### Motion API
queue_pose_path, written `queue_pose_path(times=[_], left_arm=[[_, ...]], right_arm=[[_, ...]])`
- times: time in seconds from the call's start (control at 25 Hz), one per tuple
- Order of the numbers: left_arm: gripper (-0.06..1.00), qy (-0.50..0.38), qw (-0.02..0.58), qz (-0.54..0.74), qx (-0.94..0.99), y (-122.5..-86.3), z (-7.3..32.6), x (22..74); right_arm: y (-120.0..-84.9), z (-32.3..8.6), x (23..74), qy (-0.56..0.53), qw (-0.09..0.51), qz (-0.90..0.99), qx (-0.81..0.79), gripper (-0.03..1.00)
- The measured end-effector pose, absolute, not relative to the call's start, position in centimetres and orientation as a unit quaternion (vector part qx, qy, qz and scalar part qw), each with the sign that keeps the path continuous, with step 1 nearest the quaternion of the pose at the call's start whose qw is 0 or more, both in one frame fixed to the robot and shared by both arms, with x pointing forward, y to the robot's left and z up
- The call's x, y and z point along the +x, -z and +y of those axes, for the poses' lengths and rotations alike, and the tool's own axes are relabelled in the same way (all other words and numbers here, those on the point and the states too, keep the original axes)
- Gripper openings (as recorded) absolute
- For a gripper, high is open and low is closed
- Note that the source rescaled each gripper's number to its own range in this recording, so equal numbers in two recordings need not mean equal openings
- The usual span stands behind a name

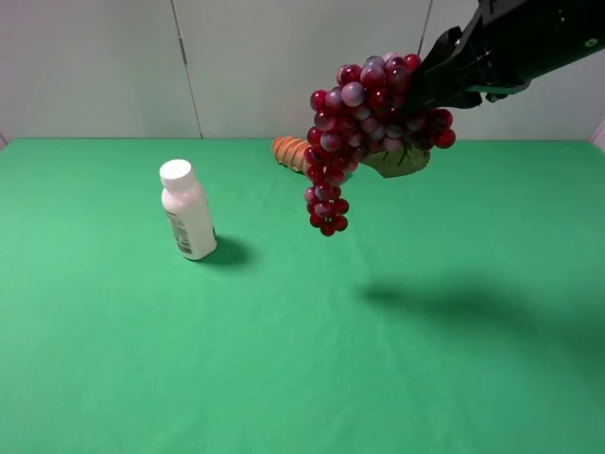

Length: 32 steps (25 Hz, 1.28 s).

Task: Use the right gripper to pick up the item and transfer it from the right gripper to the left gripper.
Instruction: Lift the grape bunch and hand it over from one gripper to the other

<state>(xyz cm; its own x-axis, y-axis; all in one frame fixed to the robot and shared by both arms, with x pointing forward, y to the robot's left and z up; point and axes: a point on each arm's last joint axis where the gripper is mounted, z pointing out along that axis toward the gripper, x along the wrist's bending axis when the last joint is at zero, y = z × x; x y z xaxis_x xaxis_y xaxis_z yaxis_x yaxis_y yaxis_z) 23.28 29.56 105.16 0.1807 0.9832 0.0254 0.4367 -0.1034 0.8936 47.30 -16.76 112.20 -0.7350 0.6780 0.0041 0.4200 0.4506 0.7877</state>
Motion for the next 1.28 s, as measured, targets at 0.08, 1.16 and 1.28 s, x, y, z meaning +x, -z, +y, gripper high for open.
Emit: queue_pose_path(times=[0.08, 1.16, 1.28], left_arm=[[1.0, -0.344, 0.397, 0.539, 0.658, -105.2, 29.6, 23.3], [1.0, -0.322, 0.454, 0.42, 0.717, -108.1, 26.6, 31.8], [1.0, -0.277, 0.46, 0.384, 0.751, -107.8, 25.4, 34.8]], right_arm=[[-112.2, -16.7, 47.3, -0.412, 0.156, 0.835, 0.33, 0.0], [-112.3, -16.6, 47.3, -0.421, 0.152, 0.829, 0.335, 0.0], [-112.3, -16.6, 47.3, -0.421, 0.152, 0.829, 0.335, 0.0]])
